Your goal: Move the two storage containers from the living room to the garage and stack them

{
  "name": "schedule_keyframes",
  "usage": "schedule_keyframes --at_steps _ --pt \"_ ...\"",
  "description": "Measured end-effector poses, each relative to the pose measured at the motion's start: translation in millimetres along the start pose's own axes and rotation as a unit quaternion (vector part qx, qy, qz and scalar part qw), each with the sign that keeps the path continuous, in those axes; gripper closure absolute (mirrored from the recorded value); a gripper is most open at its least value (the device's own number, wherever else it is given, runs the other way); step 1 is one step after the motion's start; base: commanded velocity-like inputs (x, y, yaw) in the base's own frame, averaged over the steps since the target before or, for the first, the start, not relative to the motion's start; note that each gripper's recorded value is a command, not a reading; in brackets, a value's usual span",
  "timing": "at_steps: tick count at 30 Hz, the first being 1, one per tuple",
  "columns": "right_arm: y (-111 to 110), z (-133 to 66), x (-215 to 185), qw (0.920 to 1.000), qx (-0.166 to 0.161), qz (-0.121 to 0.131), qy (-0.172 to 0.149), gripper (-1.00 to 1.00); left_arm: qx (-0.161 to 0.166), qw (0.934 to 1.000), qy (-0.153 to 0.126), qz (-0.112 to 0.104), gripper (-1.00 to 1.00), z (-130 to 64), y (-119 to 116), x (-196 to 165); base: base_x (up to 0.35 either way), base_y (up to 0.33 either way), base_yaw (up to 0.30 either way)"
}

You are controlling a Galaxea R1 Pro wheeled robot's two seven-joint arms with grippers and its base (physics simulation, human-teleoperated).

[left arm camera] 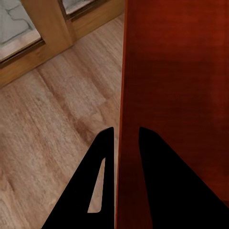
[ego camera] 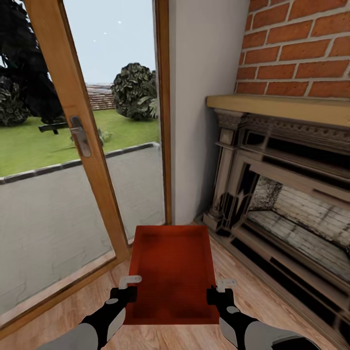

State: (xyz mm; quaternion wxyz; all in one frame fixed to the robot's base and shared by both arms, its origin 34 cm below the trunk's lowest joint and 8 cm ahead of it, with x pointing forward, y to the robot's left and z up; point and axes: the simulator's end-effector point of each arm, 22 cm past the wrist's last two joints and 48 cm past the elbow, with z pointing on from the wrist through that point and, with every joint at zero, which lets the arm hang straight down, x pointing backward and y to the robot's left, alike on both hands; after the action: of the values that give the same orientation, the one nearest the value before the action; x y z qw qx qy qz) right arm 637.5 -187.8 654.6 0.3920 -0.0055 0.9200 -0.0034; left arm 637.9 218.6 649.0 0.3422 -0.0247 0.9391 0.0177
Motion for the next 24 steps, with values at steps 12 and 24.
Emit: schedule_keyframes --at_steps 12,24 --pt "0 -3.3 -11 1.0 0.0 0.0 -0.01 1.0 0.001 1.0 -0.01 0.0 1.0 -4.2 0 -10 0.0 0.0 0.0" --pt "0 -6.7 -21 0.9998 0.0 0.0 -0.02 1.0 0.001 0.9998 -0.019 -0.001 1.0 -8.7 0 -20 0.0 0.0 0.0"
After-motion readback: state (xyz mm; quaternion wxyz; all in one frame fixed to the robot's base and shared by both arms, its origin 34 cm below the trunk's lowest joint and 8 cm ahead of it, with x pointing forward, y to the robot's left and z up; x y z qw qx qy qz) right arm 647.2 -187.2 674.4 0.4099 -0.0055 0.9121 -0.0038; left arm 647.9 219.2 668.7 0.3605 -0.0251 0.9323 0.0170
